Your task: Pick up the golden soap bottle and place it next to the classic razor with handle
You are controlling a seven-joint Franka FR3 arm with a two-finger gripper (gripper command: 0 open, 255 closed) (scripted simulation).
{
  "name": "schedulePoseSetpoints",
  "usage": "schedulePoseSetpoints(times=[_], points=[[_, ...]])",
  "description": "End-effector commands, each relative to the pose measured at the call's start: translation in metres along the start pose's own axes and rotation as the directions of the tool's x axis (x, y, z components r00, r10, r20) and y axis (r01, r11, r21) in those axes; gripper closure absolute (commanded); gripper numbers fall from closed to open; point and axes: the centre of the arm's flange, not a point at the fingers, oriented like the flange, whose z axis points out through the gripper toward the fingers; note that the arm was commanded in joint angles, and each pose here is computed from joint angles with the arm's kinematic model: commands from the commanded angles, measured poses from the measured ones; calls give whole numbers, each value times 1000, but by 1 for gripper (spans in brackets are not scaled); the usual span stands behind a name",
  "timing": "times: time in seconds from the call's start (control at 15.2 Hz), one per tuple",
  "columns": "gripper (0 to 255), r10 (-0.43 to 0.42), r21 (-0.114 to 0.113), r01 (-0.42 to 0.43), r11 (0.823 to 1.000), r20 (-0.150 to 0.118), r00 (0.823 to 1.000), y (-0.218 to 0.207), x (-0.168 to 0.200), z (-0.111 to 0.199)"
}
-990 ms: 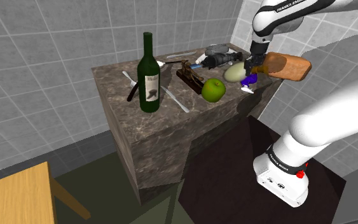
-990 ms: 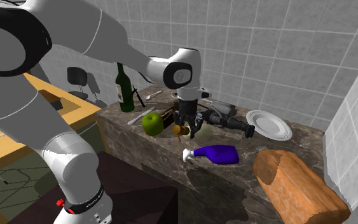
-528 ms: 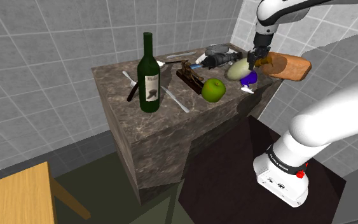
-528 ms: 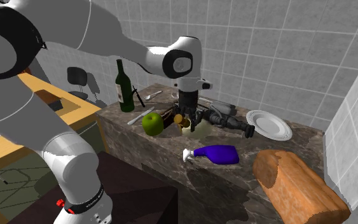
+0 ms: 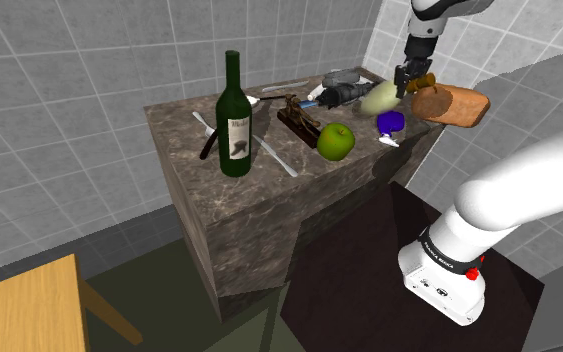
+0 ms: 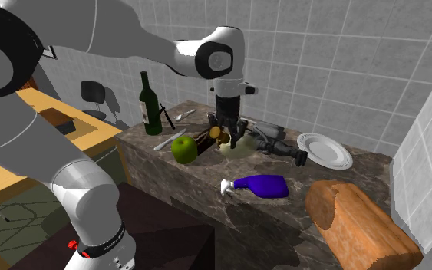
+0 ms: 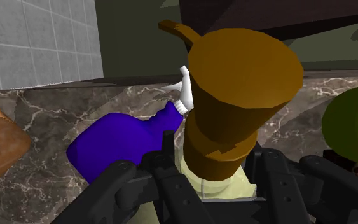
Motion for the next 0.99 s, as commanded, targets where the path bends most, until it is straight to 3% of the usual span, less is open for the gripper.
schedulePoseSetpoints(times=[0.0, 0.66, 0.92], points=[[255, 0, 0, 0, 1000, 0, 1000, 1, -2, -12], [255, 0, 0, 0, 1000, 0, 1000, 5, -7, -60], [255, 0, 0, 0, 1000, 0, 1000, -48, -6, -64]])
